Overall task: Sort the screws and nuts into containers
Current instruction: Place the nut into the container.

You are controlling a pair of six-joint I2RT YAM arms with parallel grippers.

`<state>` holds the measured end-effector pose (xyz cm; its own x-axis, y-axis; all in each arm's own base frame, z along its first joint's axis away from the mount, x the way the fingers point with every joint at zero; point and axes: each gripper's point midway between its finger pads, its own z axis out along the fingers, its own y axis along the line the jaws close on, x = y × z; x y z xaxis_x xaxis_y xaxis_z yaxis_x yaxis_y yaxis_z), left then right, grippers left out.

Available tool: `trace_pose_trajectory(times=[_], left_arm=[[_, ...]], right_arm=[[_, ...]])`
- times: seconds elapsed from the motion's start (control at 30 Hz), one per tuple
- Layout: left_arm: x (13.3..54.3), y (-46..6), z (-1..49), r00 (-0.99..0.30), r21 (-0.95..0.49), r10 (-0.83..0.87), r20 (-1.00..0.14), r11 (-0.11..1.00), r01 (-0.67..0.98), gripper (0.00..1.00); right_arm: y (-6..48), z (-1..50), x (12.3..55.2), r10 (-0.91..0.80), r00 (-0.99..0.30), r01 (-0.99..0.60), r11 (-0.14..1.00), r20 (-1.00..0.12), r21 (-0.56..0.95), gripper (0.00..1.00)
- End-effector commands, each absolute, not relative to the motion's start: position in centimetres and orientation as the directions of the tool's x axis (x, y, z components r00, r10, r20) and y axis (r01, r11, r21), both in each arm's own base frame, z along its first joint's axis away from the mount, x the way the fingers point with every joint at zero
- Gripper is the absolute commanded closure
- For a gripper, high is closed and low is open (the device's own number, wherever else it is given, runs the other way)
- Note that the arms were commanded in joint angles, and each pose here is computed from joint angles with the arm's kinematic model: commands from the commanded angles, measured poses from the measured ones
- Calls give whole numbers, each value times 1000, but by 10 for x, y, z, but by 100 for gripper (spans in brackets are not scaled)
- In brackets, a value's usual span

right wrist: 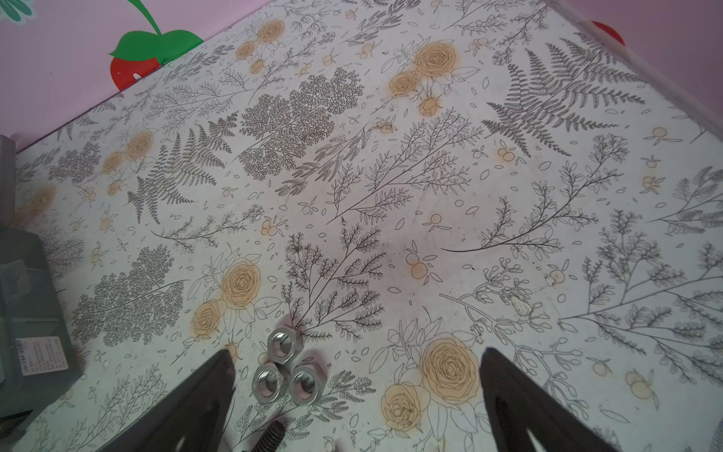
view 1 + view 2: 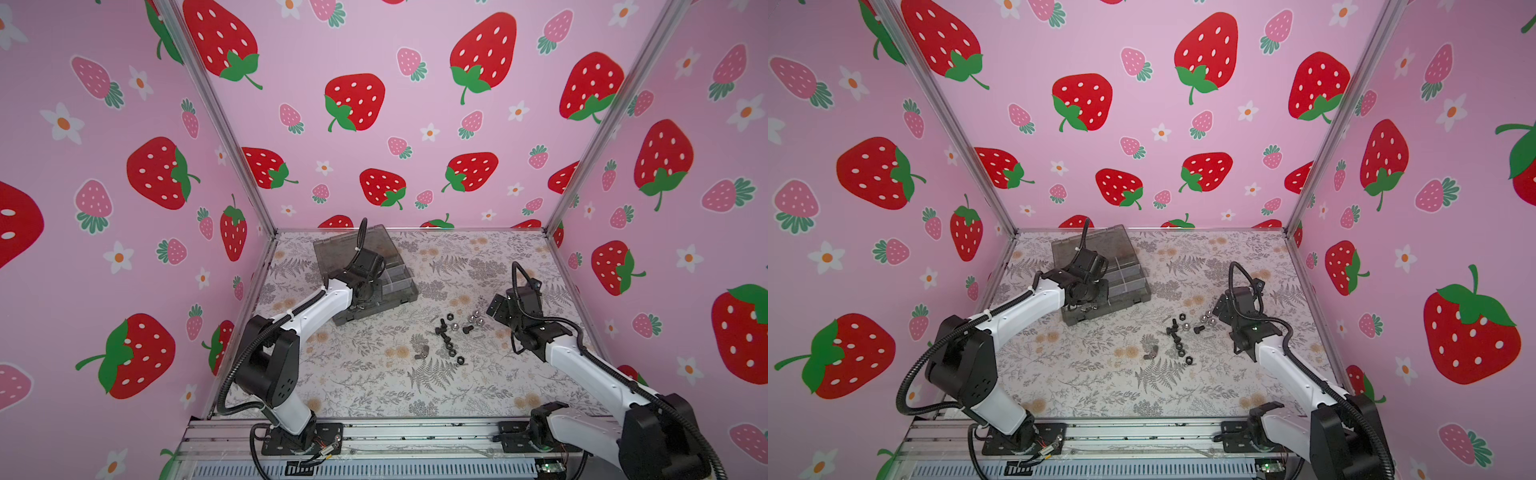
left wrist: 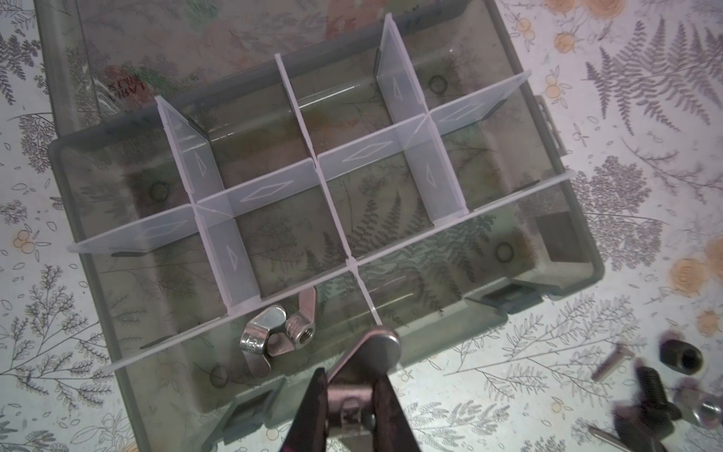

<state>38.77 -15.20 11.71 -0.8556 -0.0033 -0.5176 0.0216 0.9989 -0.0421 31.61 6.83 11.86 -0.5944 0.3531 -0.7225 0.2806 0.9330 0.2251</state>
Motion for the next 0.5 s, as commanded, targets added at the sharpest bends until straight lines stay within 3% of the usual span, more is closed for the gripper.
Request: trace_pose_trajectory(times=[0.0, 0.27, 0.47], left_arm=[[399, -146, 118, -859, -19, 10, -513, 1000, 23, 91], [402, -143, 90, -887, 24, 34, -461, 999, 26, 87], [400, -144, 83, -893, 19, 38, -449, 999, 33, 79]], right_arm=[[71, 129, 321, 371, -573, 282, 926, -731, 249, 0], [72, 132, 325, 360, -570, 277, 931, -739, 240, 0], [70, 132, 324, 353, -569, 278, 933, -743, 231, 0]])
